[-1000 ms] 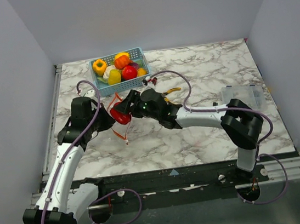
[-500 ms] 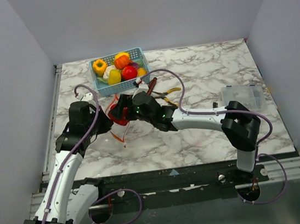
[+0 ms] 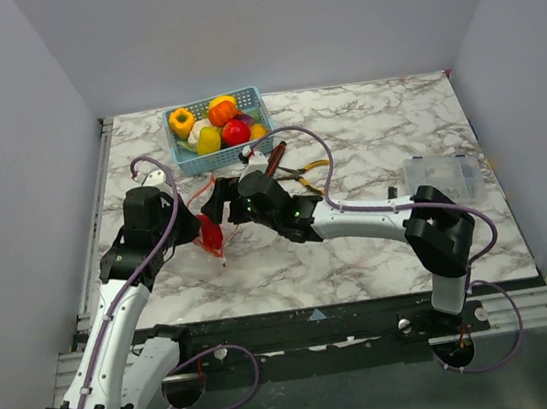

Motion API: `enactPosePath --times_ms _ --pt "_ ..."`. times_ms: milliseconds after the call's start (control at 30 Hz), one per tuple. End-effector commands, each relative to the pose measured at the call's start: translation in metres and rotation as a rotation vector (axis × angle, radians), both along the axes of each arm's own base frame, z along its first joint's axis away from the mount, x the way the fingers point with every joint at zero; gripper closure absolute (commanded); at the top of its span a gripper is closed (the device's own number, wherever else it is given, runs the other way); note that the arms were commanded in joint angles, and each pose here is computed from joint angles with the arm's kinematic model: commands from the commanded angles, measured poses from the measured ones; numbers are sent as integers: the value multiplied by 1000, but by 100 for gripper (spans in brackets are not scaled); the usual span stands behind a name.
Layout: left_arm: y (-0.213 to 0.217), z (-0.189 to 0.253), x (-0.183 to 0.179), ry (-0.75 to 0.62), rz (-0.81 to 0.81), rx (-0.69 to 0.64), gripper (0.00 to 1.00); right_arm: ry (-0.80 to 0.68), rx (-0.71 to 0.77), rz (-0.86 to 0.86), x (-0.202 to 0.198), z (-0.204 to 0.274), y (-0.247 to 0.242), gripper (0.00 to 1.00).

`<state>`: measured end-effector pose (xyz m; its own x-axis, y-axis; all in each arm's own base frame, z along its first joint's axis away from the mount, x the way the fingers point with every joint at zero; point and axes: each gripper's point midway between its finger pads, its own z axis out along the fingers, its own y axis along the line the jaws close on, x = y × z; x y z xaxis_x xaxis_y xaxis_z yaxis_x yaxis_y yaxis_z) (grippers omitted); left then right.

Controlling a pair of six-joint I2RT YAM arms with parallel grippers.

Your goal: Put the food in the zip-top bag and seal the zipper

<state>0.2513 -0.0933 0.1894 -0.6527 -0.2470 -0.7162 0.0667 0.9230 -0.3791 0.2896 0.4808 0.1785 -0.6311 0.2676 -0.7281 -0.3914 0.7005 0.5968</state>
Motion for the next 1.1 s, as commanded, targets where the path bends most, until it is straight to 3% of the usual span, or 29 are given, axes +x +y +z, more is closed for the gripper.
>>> enactPosePath --times_ms 0,500,700,833,900,933,1000,1067 --pt "5 6 3 -39 30 2 100 -50 -3 -19 0 21 -6 17" --pt "27 8 4 -38 146 38 100 -138 69 160 -29 84 -7 20" --pt "24 31 1 -169 138 -12 100 -137 -37 67 -15 60 -23 20" --pt "24 28 -1 -130 155 -28 100 -113 -93 42 -10 32 -20 21" --pt "26 25 -3 -96 186 -35 100 -109 -87 88 -12 32 -6 30" --pt "32 26 -4 -82 232 -32 100 -106 -72 114 -15 35 2 37" --pt "48 32 -11 -56 346 -23 100 -120 -34 173 -26 51 21 64" --pt "59 45 -20 -63 430 -41 100 -149 -8 217 -39 67 39 73"
